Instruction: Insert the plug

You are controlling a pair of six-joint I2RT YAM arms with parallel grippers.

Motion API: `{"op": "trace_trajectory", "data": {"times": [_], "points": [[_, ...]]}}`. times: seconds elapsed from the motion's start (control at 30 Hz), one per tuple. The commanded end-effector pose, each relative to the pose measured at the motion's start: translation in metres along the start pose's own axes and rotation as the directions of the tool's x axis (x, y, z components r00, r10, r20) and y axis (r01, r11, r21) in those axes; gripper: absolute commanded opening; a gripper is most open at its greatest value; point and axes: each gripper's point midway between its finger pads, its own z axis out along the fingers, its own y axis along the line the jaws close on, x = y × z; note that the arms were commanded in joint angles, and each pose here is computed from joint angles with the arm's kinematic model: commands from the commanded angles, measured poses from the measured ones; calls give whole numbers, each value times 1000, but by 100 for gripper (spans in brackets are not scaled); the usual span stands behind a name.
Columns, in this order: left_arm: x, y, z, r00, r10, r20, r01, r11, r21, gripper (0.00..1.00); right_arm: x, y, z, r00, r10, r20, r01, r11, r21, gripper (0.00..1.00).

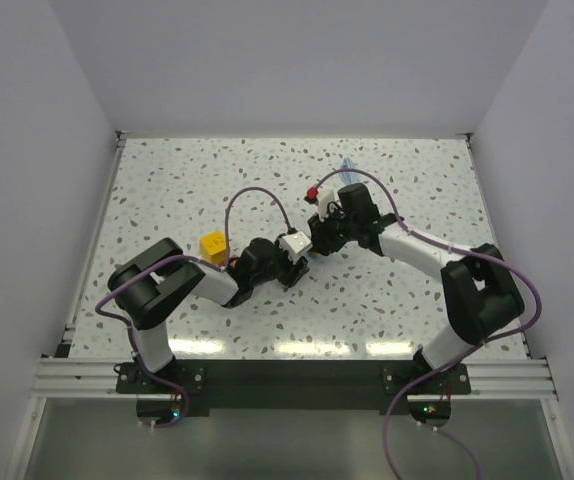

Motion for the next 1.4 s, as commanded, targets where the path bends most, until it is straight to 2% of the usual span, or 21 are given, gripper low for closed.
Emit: {"op": "trace_trajectory", "data": {"times": [0.0, 0.6, 0.83, 1.1, 1.37], "points": [[34, -14, -8, 993, 17, -113, -8, 997, 75, 1, -1, -9, 8, 1000, -7, -10, 7, 999, 33, 0], [32, -9, -9, 994, 0, -110, 8, 997, 76, 1, 3, -12, 12, 999, -22, -29, 24, 997, 72, 0], [31, -8, -9, 994, -6, -106, 15, 997, 82, 2, 15, 0, 26, 995, -47, -83, 53, 995, 80, 0], [32, 1, -11, 993, -31, -110, 39, 997, 68, 1, 37, 3, 17, 994, 29, -103, -15, 991, 131, 0], [33, 22, -18, 987, -89, -134, 92, 996, 12, 0, 60, 11, 27, 985, 131, -111, -110, 978, 177, 0]]}}
